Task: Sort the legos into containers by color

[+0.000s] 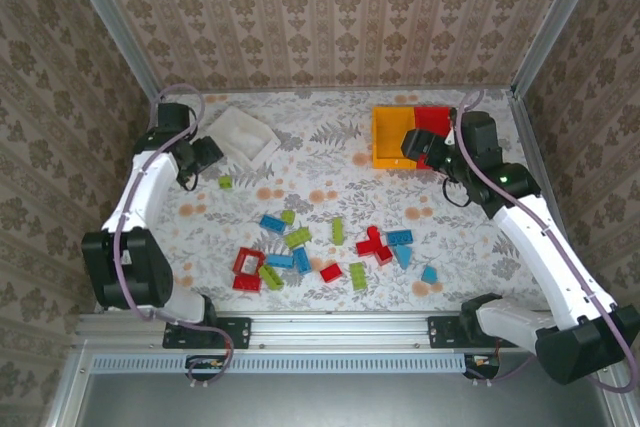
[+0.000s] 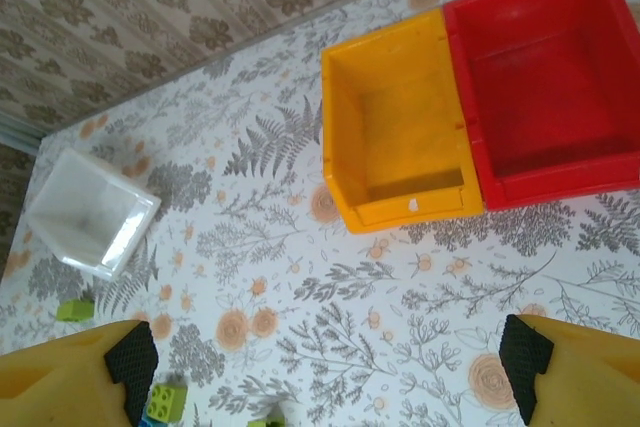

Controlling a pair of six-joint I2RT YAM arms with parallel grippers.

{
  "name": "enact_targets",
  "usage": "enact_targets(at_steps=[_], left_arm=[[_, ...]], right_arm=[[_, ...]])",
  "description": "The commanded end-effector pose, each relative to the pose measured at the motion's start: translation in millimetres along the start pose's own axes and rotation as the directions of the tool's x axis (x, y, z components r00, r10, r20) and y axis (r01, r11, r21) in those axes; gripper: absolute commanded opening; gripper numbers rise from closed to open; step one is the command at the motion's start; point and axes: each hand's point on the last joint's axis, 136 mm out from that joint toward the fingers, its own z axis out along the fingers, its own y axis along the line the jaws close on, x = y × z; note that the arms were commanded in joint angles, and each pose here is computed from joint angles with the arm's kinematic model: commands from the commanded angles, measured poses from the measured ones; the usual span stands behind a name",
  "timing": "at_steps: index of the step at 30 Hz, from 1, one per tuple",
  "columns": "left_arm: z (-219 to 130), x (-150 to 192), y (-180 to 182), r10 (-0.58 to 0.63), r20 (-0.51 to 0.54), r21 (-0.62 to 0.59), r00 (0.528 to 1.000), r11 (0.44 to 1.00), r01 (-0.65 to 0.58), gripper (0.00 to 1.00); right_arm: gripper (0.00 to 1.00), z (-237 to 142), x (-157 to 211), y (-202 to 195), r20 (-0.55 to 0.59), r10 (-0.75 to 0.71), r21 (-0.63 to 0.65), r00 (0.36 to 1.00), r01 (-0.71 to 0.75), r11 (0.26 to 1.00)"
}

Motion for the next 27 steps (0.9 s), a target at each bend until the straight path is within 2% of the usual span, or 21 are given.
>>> enact_targets(at_steps=[1, 4, 5, 6, 7, 8, 15, 19, 24, 27], left_arm=[[1, -11, -11, -0.011, -0.023, 0.041, 1.000, 0.999, 0.012, 0.75], [19, -25, -16, 0.020, -0.034, 0.051, 0.999, 0.999, -0.018, 0.75], [27, -27, -19, 0.038, -0.043, 0.064, 0.998, 0.997, -0.036, 0.68], [35, -30, -24, 0.061, -0.051, 0.090, 0.997, 0.994, -0.056, 0.57], [42, -30, -25, 0.071, -0.065, 0.088, 0.995, 0.994, -0.065, 0.51], [48, -30, -24, 0.076, -0.073, 0.082, 0.994, 0.994, -0.070, 0.50], [81, -42, -31, 0.118, -0.081, 0.081, 0.990, 0.990, -0.111, 0.61], [90, -48, -46, 0.104, -0.067, 0.102, 0.992, 0.990, -0.097, 0.64], [93, -49, -68, 0.141, -0.040, 0.119, 0.989, 0.984, -0.135, 0.65], [99, -49, -70, 0.134, -0.047, 0.111, 0.990, 0.986, -0.128, 0.66]], right_arm=[[0.92, 8, 10, 2, -0.057, -0.040, 0.026, 0.998, 0.041, 0.999], [0.92, 16, 13, 9, -0.078, -0.055, -0.005, 0.995, 0.055, 0.998], [0.92, 19, 13, 10, -0.083, -0.060, -0.012, 0.995, 0.059, 0.998], [0.90, 22, 15, 11, -0.093, -0.065, -0.019, 0.994, 0.063, 0.998], [0.89, 25, 16, 12, -0.101, -0.068, -0.022, 0.993, 0.066, 0.998], [0.88, 27, 17, 13, -0.105, -0.069, -0.023, 0.992, 0.067, 0.997], [0.88, 38, 18, 15, -0.127, -0.086, -0.026, 0.988, 0.083, 0.996], [0.88, 46, 18, 16, -0.145, -0.099, -0.024, 0.984, 0.097, 0.995], [0.88, 56, 16, 13, -0.159, -0.088, -0.019, 0.983, 0.086, 0.996], [0.88, 61, 14, 11, -0.166, -0.079, -0.014, 0.983, 0.078, 0.997]])
